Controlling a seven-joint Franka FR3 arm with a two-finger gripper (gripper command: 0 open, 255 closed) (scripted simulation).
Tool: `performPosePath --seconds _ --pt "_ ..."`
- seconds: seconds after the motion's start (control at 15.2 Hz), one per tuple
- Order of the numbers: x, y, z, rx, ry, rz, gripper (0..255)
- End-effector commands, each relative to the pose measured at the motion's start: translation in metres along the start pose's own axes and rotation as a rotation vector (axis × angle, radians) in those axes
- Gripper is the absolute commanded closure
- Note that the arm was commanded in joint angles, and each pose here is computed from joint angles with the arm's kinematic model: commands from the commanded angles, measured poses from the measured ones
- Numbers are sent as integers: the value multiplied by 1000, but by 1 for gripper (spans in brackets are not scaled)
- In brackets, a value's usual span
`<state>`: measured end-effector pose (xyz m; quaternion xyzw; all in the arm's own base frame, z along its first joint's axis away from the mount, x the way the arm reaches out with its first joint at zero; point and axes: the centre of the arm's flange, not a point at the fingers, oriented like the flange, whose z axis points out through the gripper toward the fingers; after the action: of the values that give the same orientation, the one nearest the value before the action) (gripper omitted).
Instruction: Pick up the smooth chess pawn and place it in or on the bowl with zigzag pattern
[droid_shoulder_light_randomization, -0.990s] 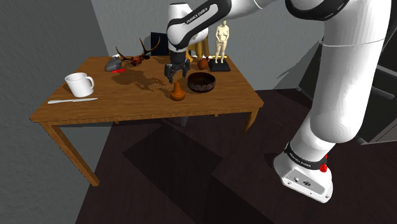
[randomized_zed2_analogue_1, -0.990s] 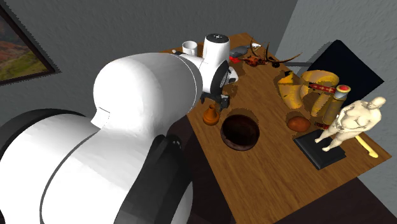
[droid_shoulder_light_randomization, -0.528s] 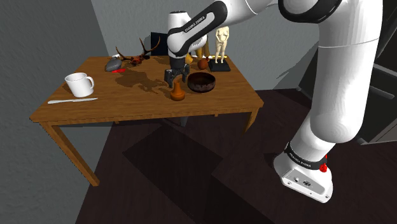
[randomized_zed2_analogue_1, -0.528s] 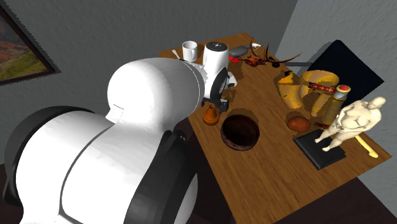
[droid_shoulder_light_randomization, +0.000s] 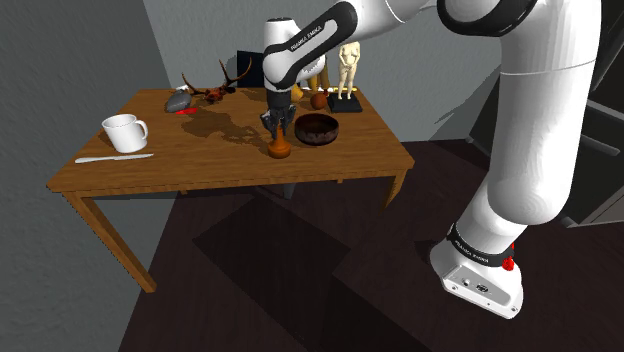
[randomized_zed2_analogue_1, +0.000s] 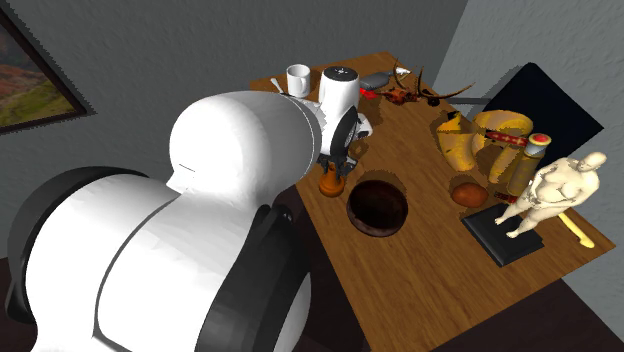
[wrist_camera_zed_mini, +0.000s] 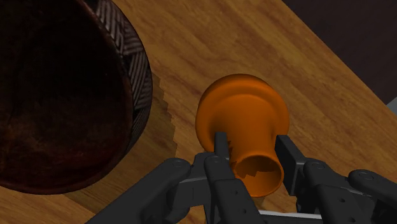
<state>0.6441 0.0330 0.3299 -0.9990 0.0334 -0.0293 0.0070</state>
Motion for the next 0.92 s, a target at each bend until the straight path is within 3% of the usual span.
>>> performPosePath --seconds 0.0,0.4,0.86 --pt "0 0 0 0 0 0 255" --pt "0 0 0 0 0 0 255" --pt "2 -1 -37 0 0 0 255"
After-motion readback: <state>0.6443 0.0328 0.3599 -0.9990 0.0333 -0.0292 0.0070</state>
